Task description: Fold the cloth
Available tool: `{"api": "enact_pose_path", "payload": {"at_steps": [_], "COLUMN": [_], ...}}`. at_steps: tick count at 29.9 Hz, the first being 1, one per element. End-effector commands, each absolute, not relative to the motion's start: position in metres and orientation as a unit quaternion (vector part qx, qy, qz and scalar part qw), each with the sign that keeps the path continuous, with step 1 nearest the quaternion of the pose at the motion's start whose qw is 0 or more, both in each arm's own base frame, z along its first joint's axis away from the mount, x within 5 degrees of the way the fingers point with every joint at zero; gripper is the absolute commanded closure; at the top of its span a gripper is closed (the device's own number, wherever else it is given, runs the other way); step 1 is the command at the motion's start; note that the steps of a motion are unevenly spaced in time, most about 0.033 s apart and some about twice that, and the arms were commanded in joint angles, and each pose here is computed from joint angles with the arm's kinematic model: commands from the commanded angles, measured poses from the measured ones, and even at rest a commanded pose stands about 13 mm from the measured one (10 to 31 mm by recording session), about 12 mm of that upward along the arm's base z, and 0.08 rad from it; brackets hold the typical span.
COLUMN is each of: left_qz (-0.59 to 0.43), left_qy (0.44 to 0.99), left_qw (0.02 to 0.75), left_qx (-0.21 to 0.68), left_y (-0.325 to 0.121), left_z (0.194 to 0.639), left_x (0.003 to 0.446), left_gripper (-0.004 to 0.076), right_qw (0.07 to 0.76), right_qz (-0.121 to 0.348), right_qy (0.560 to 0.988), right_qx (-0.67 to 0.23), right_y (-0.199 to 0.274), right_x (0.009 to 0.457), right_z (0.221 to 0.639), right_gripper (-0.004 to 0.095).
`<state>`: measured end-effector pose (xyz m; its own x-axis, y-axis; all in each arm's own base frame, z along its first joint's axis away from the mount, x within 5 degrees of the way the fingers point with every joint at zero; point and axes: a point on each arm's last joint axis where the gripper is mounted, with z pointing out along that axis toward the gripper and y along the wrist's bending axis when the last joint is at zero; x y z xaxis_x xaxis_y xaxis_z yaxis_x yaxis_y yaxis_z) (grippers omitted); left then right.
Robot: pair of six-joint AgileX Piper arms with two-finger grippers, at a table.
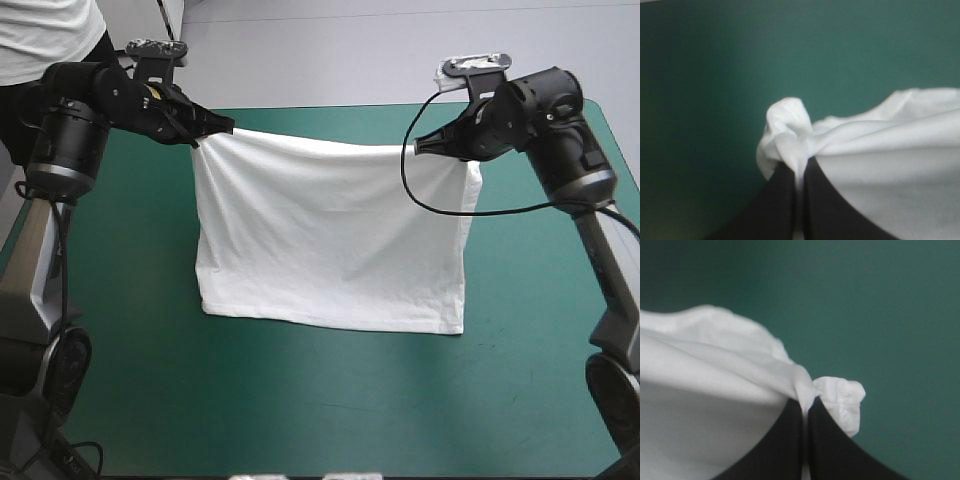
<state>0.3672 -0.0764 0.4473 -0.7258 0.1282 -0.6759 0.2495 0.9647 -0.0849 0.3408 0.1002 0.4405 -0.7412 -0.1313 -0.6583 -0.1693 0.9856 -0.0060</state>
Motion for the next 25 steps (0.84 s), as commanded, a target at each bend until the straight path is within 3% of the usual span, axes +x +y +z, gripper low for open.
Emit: {"api": "enact_pose_path", "payload": {"at_steps": [1, 6, 13, 25], "left_qz": [-0.109, -0.107, -0.107, -0.113], "left_qy": [0.899, 0.874, 0.857, 0.773], "left_qw": [0.409, 0.460, 0.492, 0.618], "left_qx": [0.111, 0.112, 0.111, 0.083], "left_y": [-0.072, -0.065, -0.063, -0.069], "left_z": [0.497, 0.529, 0.542, 0.546], "left_x": [0.323, 0.291, 0.280, 0.332], "left_gripper": [0.0734, 0.0734, 0.0734, 0.0734], "right_qw": [0.456, 0.508, 0.520, 0.620], "right_qz": [0.029, 0.032, 0.035, -0.014], "right_qy": [0.886, 0.858, 0.850, 0.783], "right_qx": [-0.078, -0.070, -0.068, -0.051], "right_y": [0.084, 0.074, 0.073, 0.080], "right_x": [0.303, 0.277, 0.273, 0.329], "right_z": [0.502, 0.538, 0.545, 0.541], "right_gripper": [0.0925, 0.0925, 0.0925, 0.0925]}}
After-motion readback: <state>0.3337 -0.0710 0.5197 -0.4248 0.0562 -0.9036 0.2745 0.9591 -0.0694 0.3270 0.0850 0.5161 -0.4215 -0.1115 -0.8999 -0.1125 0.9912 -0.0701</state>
